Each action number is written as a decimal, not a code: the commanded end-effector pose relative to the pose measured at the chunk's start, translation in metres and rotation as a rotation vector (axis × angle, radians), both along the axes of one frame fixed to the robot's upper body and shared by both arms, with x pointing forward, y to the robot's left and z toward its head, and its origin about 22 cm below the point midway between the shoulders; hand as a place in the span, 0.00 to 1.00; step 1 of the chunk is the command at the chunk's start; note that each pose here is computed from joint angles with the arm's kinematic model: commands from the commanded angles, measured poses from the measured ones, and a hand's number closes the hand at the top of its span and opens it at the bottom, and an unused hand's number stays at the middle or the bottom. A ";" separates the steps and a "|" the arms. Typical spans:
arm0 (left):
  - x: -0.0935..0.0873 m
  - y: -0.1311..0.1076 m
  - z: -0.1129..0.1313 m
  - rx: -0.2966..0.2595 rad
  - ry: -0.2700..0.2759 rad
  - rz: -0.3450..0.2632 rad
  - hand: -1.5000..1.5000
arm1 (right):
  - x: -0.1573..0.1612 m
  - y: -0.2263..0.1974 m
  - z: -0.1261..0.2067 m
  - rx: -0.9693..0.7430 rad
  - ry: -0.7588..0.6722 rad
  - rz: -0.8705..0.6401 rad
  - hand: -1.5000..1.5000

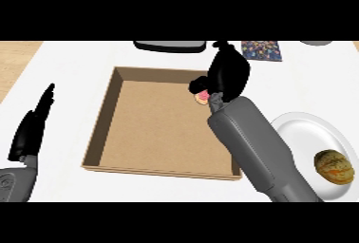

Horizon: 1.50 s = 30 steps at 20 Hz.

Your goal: Pick the cupcake from the plate and place it in the cardboard box

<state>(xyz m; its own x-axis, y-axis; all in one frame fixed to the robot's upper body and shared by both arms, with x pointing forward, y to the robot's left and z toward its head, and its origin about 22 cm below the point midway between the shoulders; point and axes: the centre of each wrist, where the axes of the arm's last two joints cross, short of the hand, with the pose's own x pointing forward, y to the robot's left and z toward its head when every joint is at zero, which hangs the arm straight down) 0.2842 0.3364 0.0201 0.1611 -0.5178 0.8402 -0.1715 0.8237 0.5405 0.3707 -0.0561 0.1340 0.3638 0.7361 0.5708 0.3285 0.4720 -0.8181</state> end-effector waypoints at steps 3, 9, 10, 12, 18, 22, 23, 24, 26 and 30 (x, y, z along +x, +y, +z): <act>0.009 -0.002 0.009 -0.009 -0.004 -0.007 0.50 | 0.013 0.014 -0.018 0.160 -0.096 -0.108 0.00; -0.003 0.007 0.005 -0.006 0.011 0.028 0.50 | 0.020 0.029 0.011 0.194 -0.300 -0.089 0.00; -0.003 0.014 -0.006 0.002 0.002 0.049 0.50 | 0.015 0.028 0.002 0.222 -0.373 -0.078 0.00; -0.011 0.006 -0.005 -0.005 0.022 0.043 0.50 | 0.019 0.019 0.003 0.256 -0.419 -0.118 0.00; -0.022 0.027 -0.008 -0.002 0.032 0.070 0.50 | -0.009 0.017 -0.003 0.355 -0.514 -0.098 0.00; -0.025 0.036 0.007 0.001 0.028 0.110 0.50 | -0.030 -0.003 0.009 0.392 -0.543 -0.147 0.00; -0.028 0.025 -0.017 -0.005 0.045 0.112 0.50 | -0.042 -0.008 -0.004 0.395 -0.531 -0.149 0.00; -0.039 0.034 -0.019 -0.017 0.046 0.126 0.50 | -0.052 -0.020 -0.004 0.375 -0.523 -0.163 0.00; -0.026 0.041 -0.002 -0.003 0.047 0.146 0.50 | -0.075 -0.023 -0.011 0.391 -0.525 -0.187 0.00; -0.041 0.042 -0.007 -0.004 0.035 0.134 0.50 | -0.128 -0.053 -0.011 0.356 -0.519 -0.213 0.00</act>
